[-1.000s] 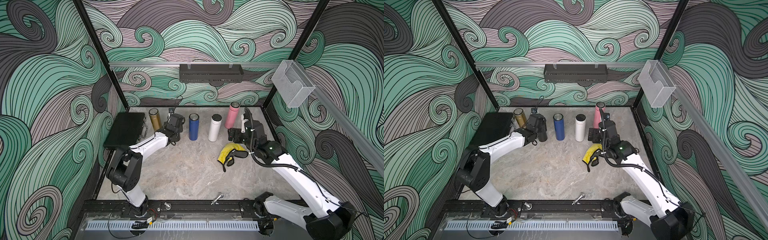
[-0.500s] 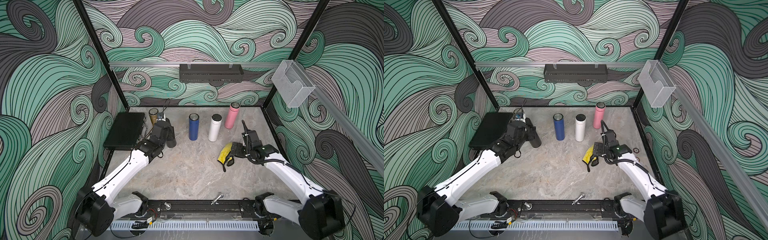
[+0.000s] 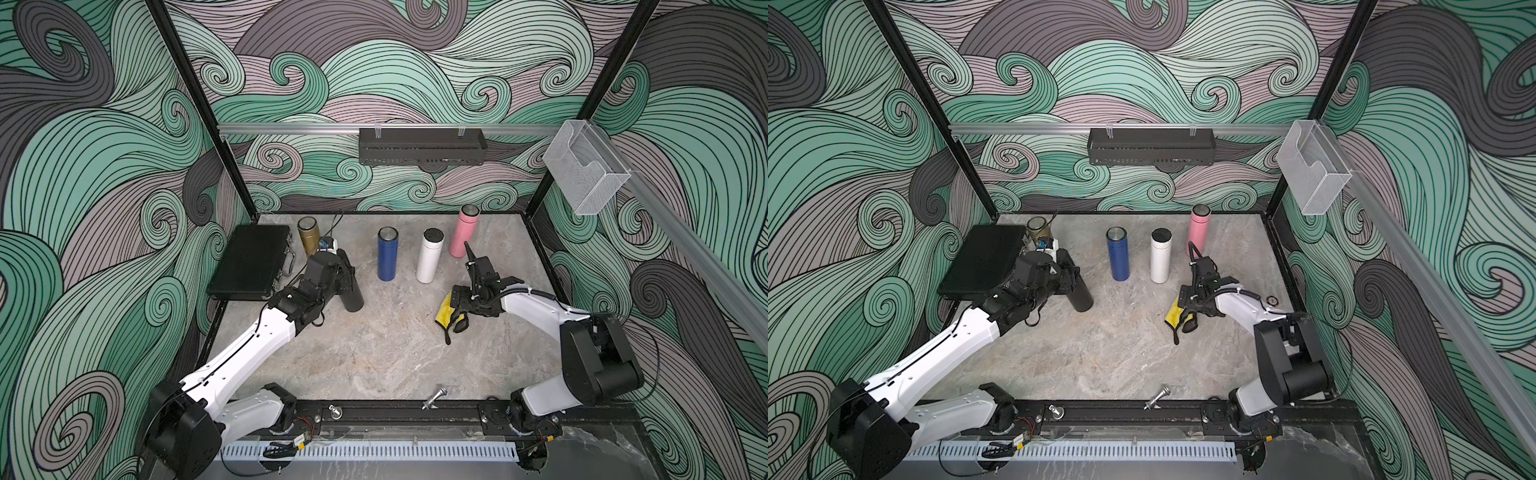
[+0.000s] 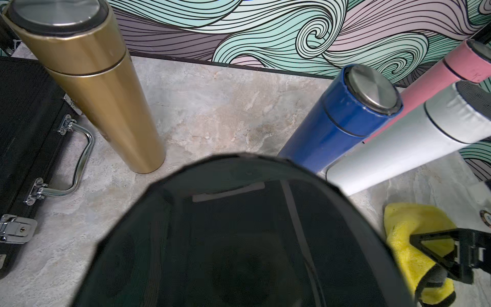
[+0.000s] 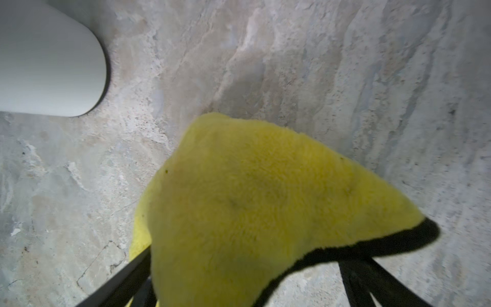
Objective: Wipe the surface of the thermos
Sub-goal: Pick up the cleaning item at the center of the board, then wipe the dirt from the surface of the thermos.
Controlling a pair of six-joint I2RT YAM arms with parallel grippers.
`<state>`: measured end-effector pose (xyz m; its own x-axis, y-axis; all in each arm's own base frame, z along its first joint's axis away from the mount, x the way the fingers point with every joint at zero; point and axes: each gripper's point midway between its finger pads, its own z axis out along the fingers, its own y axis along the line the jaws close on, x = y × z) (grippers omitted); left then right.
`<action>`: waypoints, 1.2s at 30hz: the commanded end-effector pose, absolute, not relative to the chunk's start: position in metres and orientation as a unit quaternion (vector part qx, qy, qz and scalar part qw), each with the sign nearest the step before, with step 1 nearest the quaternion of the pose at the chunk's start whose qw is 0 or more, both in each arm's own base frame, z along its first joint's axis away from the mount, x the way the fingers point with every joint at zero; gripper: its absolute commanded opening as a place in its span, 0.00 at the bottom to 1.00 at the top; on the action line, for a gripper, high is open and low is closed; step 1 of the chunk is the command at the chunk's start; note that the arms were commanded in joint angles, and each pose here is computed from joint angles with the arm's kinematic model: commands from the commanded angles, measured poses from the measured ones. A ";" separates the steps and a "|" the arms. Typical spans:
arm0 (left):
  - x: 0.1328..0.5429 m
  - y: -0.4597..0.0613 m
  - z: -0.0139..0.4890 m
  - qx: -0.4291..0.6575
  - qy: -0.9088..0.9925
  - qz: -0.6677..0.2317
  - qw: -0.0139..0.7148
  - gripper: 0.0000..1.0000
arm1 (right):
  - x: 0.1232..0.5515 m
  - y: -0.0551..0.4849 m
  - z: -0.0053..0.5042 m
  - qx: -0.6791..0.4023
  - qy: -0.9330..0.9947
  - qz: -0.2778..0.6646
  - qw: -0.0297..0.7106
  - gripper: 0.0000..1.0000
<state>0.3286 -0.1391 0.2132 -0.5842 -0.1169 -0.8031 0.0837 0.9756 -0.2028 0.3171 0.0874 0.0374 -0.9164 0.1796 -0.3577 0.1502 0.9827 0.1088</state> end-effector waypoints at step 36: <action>0.298 -0.215 0.207 0.160 0.835 -0.219 0.479 0.00 | 0.307 0.289 0.266 -0.087 0.846 0.391 0.351 0.00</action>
<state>0.2941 -0.2007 0.1793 -0.5864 0.0610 -0.8077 0.3930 0.8934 -0.2179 0.3009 0.2634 0.2531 -0.7403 0.1396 -0.6577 -0.3848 0.7142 0.5847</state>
